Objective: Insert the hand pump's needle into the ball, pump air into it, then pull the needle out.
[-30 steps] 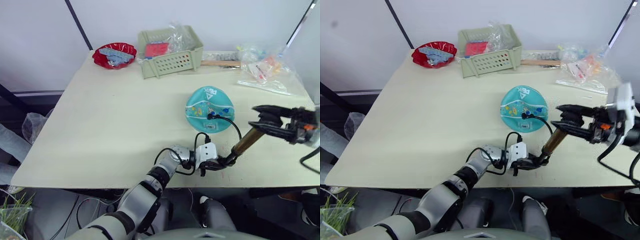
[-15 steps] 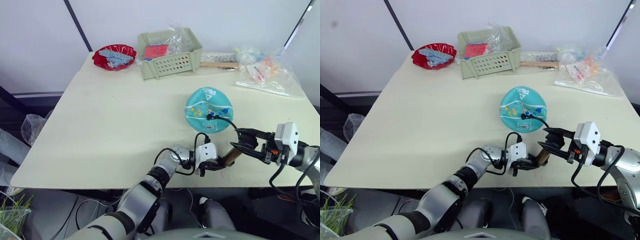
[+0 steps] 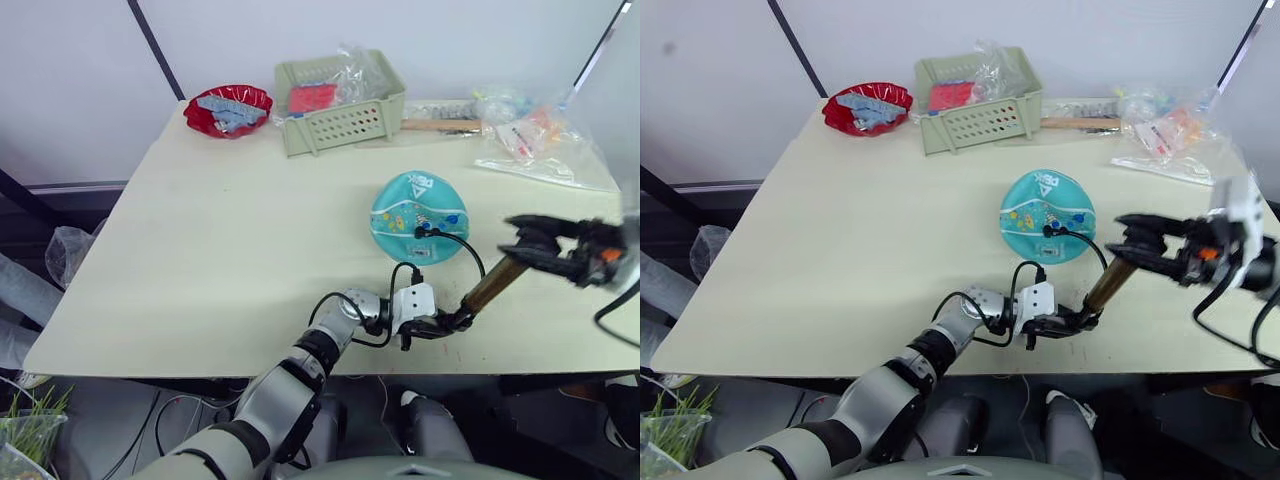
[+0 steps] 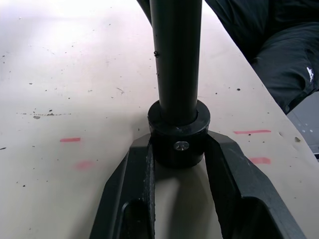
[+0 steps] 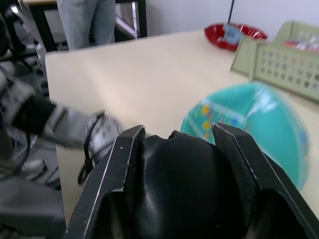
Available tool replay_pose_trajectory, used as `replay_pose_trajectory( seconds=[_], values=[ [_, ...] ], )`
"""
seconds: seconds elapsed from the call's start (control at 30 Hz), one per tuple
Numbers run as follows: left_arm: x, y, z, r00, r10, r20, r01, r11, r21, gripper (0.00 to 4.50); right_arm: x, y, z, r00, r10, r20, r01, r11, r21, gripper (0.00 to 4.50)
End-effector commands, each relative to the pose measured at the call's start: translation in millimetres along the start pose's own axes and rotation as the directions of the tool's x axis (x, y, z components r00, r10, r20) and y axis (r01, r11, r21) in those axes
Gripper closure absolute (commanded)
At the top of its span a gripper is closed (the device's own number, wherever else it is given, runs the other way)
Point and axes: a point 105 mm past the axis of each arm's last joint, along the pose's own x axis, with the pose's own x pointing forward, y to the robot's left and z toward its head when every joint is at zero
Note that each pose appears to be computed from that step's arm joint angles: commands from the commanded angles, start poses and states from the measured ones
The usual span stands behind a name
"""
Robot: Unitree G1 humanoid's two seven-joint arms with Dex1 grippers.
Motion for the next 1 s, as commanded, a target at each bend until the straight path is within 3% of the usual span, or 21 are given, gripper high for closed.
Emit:
replay_pose_trajectory(
  seconds=[0.03, 0.2, 0.4, 0.53, 1.0],
  values=[
    [-3.1, -16.8, -30.7, 0.992, -0.057, -0.115, 0.051, 0.997, -0.051, 3.52, -12.3, -0.3, 52.2, 0.995, -0.017, 0.095, 0.028, 0.993, -0.112, 2.83],
    [-2.5, -15.4, -30.1, 0.992, -0.052, -0.116, 0.046, 0.998, -0.051, 3.52, -21.1, -3.0, 69.3, 0.998, -0.011, 0.062, 0.019, 0.992, -0.128, 2.83],
    [-2.0, -14.4, -29.5, 0.992, -0.049, -0.117, 0.043, 0.998, -0.049, 3.52, -20.0, -2.7, 68.3, 0.999, 0.001, 0.046, 0.004, 0.994, -0.107, 2.83],
    [-1.0, -14.7, -29.4, 0.992, -0.048, -0.117, 0.042, 0.998, -0.051, 3.52, -11.1, 2.4, 8.8, 0.994, 0.016, -0.105, -0.017, 1.0, -0.007, 2.83],
    [-1.1, -16.1, -31.4, 0.992, -0.043, -0.119, 0.036, 0.998, -0.057, 3.52, 12.4, 22.0, -98.2, 0.987, -0.02, -0.161, 0.026, 0.999, 0.033, 2.83]
  ],
)
